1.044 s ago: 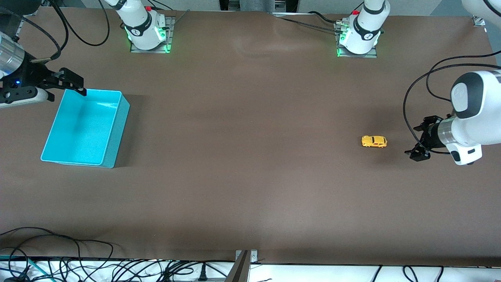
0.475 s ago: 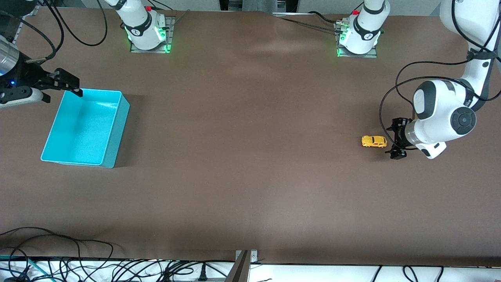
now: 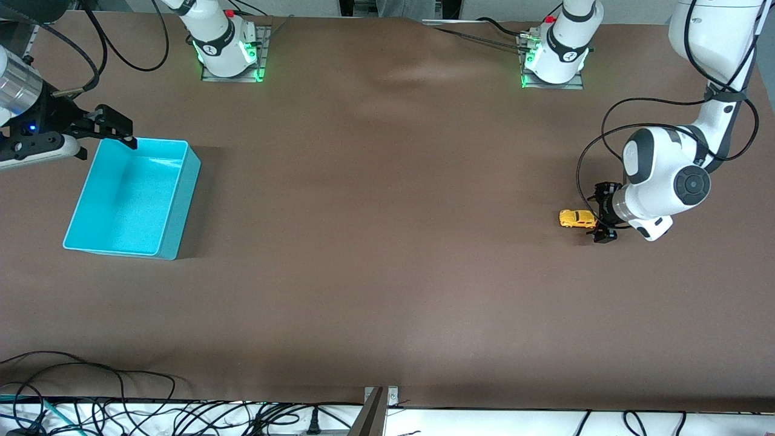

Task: Wind up and store yellow beetle car
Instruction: 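Close the left gripper on the yellow car's body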

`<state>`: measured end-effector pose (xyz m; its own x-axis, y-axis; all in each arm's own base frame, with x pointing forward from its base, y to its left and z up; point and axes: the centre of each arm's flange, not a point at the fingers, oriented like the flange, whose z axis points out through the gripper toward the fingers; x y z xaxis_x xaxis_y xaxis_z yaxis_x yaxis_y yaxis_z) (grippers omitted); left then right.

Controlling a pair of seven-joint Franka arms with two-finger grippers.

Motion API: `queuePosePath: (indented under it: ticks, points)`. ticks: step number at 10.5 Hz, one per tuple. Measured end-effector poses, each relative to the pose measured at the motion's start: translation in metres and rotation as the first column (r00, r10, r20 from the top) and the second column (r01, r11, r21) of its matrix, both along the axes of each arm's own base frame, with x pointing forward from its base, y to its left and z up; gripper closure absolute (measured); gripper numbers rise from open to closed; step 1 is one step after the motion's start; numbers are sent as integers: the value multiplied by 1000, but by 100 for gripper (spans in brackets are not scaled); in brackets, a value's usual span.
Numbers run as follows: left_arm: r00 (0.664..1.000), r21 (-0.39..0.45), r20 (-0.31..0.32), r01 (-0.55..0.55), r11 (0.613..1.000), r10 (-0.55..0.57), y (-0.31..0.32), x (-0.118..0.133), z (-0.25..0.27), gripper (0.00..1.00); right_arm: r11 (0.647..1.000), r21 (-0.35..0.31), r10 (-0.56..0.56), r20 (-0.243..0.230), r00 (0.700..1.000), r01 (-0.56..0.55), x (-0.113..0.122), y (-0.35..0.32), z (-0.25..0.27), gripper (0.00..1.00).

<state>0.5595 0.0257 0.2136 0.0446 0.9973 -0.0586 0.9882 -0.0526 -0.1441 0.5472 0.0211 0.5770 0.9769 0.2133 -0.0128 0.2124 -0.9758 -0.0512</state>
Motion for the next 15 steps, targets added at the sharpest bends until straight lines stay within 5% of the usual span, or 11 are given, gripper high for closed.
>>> queuePosePath:
  ticks: [10,13,15]
  points:
    - [998,9,-8,-55,998,55,-3,-2,-25,6,1000,0,0,-8,1000,0,-1,0,-5,0]
    - [998,10,-9,-62,998,62,-3,-2,-25,49,1000,0,0,-8,1000,0,-1,0,-5,0]
    - [998,7,-13,-56,998,56,-7,-1,-24,56,1000,0,0,-9,1000,0,-1,0,-5,0]
